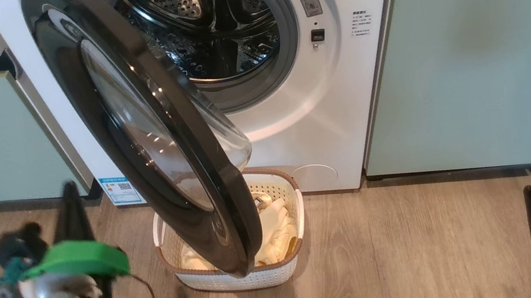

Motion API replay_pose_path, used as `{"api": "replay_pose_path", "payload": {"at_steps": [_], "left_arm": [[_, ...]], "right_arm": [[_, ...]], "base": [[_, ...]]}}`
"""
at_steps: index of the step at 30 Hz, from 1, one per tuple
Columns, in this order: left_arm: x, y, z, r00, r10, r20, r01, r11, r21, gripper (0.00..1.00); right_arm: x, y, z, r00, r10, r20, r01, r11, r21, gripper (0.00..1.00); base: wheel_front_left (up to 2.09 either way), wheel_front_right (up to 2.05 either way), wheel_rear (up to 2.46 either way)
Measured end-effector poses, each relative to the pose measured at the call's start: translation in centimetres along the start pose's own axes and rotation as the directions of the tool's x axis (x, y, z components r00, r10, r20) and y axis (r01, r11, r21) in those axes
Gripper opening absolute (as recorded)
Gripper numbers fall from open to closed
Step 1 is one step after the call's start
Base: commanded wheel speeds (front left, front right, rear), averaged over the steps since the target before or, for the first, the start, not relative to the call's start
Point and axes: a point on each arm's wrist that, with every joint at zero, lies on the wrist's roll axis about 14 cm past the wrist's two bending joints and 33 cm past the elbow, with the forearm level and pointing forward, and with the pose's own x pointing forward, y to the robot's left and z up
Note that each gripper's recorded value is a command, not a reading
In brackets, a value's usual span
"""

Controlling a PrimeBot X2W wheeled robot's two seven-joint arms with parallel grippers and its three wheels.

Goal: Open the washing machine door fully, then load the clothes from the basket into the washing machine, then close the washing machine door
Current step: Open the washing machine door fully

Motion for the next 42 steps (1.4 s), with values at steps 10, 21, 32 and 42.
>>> {"api": "replay_pose_path", "payload": {"at_steps": [10,21,32,42], "left_arm": [[2.9,-3.6,12.5,0.955,-0.082,0.286,0.107,0.992,-0.073,0.00],[0.9,-13.3,23.7,0.816,-0.351,0.459,0.413,0.910,-0.039,0.00],[-4.4,-21.9,26.3,0.659,-0.573,0.487,0.655,0.756,0.003,0.00],[-8.6,-27.9,23.2,0.572,-0.725,0.383,0.793,0.608,-0.033,0.00]], "right_arm": [[0.2,0.1,-0.1,1.000,0.002,-0.004,-0.002,1.000,0.004,1.00],[0.1,0.3,-0.1,1.000,0.005,0.000,-0.005,1.000,0.006,1.00],[-0.2,0.4,0.0,1.000,0.008,0.003,-0.008,1.000,0.007,1.00],[-0.2,0.4,-0.1,1.000,0.006,0.002,-0.006,1.000,0.010,1.00]], "base": [[0.00,0.00,0.00],[0.00,0.00,0.00],[0.00,0.00,0.00],[0.00,0.00,0.00]]}}
